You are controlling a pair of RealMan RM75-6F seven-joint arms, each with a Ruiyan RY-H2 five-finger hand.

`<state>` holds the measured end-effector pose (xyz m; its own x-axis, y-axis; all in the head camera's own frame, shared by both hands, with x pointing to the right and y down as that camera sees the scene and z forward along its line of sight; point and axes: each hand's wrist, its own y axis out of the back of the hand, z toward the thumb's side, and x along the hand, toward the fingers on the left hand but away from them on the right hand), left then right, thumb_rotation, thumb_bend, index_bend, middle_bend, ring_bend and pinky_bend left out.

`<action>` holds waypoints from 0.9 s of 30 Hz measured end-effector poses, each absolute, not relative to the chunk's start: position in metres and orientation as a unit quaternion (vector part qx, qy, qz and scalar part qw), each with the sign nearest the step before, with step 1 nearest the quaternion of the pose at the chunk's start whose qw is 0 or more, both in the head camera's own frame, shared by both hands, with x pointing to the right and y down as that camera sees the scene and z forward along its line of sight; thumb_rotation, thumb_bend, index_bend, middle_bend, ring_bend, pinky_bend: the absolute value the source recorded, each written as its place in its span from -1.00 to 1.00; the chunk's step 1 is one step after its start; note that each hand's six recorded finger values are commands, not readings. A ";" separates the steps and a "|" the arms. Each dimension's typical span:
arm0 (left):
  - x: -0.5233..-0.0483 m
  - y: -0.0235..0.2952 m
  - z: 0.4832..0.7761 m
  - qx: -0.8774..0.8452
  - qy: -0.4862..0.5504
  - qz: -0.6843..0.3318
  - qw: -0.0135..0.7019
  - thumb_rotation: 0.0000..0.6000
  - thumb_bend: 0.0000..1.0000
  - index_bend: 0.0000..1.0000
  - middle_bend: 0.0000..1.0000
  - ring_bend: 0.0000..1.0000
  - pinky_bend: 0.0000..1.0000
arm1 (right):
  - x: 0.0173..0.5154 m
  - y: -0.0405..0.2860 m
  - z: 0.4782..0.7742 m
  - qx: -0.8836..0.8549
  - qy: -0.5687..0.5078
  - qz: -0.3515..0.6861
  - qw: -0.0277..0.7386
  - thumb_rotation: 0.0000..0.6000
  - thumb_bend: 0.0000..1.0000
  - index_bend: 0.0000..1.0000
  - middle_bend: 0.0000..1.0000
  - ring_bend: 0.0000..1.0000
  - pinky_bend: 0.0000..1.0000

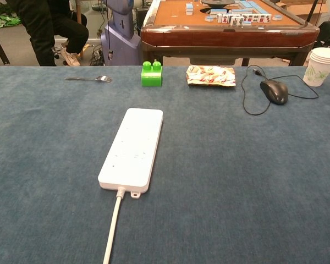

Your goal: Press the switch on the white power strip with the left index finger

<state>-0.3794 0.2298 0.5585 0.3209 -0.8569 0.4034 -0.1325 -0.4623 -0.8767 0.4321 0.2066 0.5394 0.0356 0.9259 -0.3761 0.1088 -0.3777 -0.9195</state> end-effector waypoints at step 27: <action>-0.224 0.223 0.606 -0.815 0.181 -0.370 0.407 1.00 0.43 -0.22 1.00 1.00 1.00 | 0.433 0.198 0.527 -0.605 -0.409 0.567 0.380 1.00 -0.42 -0.31 -0.22 -0.40 0.07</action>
<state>-0.2243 0.2230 0.6060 0.6602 -0.5963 0.4567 0.0063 -0.6036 -0.7973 0.4333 0.1982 0.5267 0.0213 0.9267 -0.3753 0.0644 -0.3759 -0.9244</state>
